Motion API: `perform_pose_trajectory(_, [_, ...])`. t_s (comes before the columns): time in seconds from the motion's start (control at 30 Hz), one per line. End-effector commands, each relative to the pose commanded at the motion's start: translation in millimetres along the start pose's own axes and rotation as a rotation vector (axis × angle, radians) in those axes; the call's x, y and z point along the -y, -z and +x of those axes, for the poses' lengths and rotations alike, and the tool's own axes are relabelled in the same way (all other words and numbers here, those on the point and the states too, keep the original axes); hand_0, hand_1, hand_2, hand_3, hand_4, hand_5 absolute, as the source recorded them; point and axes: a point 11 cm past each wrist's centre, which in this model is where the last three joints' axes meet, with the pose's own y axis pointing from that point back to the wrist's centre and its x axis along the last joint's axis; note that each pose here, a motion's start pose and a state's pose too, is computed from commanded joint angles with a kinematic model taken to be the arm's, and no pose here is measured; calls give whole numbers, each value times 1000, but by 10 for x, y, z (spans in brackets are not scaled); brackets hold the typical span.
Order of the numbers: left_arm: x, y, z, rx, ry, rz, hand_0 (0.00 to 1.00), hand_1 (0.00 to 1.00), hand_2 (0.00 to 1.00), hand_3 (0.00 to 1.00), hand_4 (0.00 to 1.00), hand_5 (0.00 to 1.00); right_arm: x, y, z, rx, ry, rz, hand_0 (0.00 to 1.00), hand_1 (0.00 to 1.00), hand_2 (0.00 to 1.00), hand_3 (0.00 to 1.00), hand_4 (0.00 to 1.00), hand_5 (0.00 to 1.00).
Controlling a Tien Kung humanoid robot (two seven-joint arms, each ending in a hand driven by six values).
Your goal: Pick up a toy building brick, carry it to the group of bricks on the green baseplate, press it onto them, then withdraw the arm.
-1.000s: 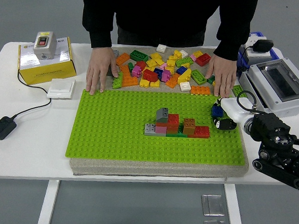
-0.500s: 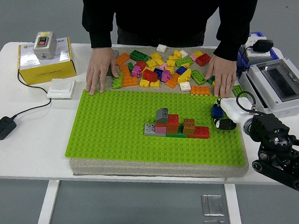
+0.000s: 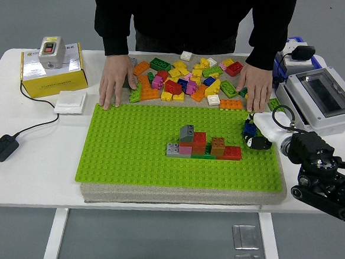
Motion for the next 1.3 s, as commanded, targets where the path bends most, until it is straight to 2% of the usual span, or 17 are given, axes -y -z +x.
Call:
perform_pose_trajectory(0.27, [4, 7, -7, 2, -1, 0, 710, 679, 626, 701, 112, 655, 2, 0, 15, -3, -6, 1, 52, 180, 651, 646, 416, 372])
perform_pose_trajectory(0.3, [4, 7, -8, 1, -1, 0, 710, 679, 624, 701, 114, 654, 2, -1, 21, -4, -7, 1, 55, 179, 653, 650, 376, 333])
perform_pose_trajectory(0.8, [2, -7, -9, 2, -5, -6, 708, 678, 626, 702, 114, 663, -41, -35, 224, 8, -58, 1, 47, 177, 650, 650, 371, 333])
perform_pose_trajectory(0.93, [3, -7, -12, 0, -4, -7, 708, 678, 624, 703, 112, 669, -119, -39, 234, 23, -61, 10, 46, 175, 649, 649, 367, 331])
perform_pose_trajectory(1.13, [12, 19, -19, -4, -3, -3, 707, 677, 624, 702, 114, 672, -323, -59, 239, 47, -64, 29, 45, 175, 647, 644, 364, 329])
perform_pose_trajectory(1.3, [14, 28, -12, -4, -4, 0, 706, 676, 623, 702, 114, 672, -462, 64, 230, 92, -63, 74, 46, 174, 648, 644, 363, 327])
